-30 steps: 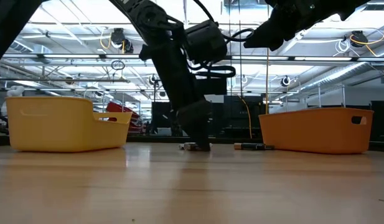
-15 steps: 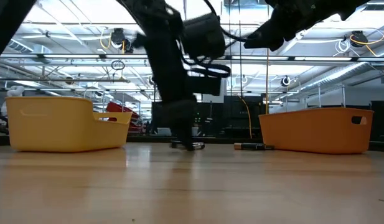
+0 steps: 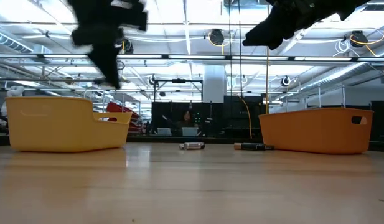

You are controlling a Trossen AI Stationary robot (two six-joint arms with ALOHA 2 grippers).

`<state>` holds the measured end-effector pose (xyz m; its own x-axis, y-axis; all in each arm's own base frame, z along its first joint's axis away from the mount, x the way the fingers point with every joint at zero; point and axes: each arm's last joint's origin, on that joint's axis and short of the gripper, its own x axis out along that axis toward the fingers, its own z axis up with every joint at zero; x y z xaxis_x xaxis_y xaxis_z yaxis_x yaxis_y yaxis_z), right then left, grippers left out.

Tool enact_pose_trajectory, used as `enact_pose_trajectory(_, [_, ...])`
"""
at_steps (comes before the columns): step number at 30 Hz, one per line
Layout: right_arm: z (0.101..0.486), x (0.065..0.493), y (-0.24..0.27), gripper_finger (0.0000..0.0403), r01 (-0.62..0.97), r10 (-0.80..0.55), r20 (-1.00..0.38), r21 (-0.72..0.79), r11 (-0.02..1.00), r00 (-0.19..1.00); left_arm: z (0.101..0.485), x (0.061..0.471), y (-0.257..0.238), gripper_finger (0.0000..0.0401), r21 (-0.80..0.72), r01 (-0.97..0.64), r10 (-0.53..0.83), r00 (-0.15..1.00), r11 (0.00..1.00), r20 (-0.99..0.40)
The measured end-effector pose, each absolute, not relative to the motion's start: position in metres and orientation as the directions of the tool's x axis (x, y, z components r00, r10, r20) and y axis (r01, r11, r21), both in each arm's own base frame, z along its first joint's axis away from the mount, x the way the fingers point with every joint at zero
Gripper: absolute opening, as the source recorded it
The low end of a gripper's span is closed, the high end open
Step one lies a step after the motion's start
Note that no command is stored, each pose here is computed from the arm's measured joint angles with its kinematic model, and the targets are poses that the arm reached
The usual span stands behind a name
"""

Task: Sort batteries
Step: Put the silver battery into the yellow bin

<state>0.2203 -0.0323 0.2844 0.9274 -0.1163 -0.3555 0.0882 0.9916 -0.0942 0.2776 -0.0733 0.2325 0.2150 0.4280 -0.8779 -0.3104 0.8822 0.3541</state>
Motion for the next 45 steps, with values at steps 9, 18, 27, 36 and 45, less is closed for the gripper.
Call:
enact_pose_trajectory(9, [0.283, 0.223, -0.033, 0.0189, 0.092, -0.116, -0.354, -0.085, 0.992, 0.928, 0.225, 0.254, -0.056, 0.0170, 0.407, -0.415, 0.533, 0.251, 0.814, -0.808])
enact_pose_trajectory(18, [0.270, 0.240, -0.035, 0.0189, 0.084, -0.112, -0.376, -0.089, 0.992, 0.920, 0.223, 0.322, -0.031, 0.0177, 0.237, -0.363, 0.418, 0.587, 0.901, -0.693])
enact_pose_trajectory(27, [0.273, 0.236, -0.036, 0.0189, 0.099, -0.146, -0.378, -0.142, 0.985, 0.914, 0.180, 0.356, -0.002, 0.0178, 0.199, -0.316, 0.357, 0.601, 0.928, -0.715])
enact_pose_trajectory(36, [0.275, 0.229, -0.034, 0.0189, 0.098, -0.141, -0.396, -0.126, 0.987, 0.908, 0.139, 0.373, 0.018, 0.0178, 0.148, -0.330, 0.325, 0.584, 0.932, -0.744])
enact_pose_trajectory(45, [0.274, 0.228, -0.034, 0.0189, 0.097, -0.140, -0.402, -0.126, 0.987, 0.905, 0.114, 0.379, 0.022, 0.0178, 0.133, -0.301, 0.289, 0.565, 0.944, -0.773])
